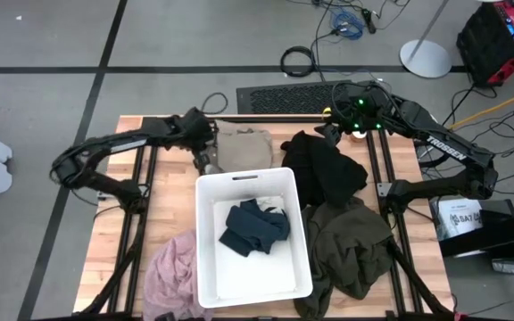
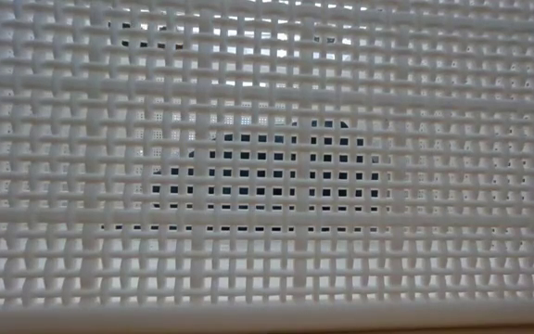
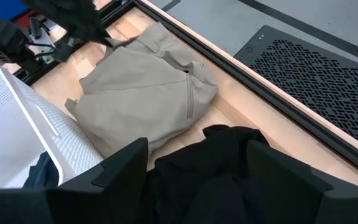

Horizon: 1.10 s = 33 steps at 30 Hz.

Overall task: Sort clothes
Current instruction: Put the brown shorts into the white laundry bin

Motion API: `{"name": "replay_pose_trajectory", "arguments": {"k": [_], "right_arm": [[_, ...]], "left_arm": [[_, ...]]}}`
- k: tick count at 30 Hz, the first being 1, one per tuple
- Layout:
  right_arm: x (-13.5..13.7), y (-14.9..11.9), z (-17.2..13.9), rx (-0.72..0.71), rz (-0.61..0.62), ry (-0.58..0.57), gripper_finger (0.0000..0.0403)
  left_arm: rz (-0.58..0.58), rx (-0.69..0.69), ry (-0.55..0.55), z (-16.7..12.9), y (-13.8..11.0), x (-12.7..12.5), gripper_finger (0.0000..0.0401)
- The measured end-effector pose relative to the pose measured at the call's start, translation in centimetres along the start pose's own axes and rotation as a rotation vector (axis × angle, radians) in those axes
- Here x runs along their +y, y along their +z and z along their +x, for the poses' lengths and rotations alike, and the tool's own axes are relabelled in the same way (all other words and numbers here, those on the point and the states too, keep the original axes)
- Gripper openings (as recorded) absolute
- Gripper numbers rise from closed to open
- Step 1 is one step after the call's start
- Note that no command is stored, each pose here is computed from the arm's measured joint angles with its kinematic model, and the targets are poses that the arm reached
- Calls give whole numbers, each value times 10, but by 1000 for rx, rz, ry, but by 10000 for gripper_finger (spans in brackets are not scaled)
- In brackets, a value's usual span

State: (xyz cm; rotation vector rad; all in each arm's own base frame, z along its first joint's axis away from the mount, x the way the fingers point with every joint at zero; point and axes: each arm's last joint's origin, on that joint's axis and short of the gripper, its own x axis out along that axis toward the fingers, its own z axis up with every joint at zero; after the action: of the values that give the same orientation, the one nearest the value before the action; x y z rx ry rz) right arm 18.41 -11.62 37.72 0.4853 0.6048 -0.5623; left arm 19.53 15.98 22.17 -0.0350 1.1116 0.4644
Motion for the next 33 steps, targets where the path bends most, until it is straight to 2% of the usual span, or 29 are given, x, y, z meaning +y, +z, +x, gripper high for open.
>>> {"name": "replay_pose_trajectory", "arguments": {"k": [10,18,20,23,27,30,33], "right_arm": [[1,5,0,-47,0,14,263],[3,11,-1,-109,-6,33,263],[6,12,0,-123,-15,69,263],[17,15,2,-140,-46,186,263],[40,19,10,-173,-115,343,263],[52,18,26,-147,-139,373,263],[55,15,44,-94,-163,358,263]], "left_arm": [[-53,-355,173,-99,-4,5,8],[-93,-591,243,-171,-19,2,8],[-96,-592,243,-181,-26,0,8],[-144,-545,227,-187,-36,-3,8],[-185,-404,187,-180,-48,-7,8],[-191,-294,170,-174,-54,-9,8],[-202,-202,133,-167,-56,-11,8]]}}
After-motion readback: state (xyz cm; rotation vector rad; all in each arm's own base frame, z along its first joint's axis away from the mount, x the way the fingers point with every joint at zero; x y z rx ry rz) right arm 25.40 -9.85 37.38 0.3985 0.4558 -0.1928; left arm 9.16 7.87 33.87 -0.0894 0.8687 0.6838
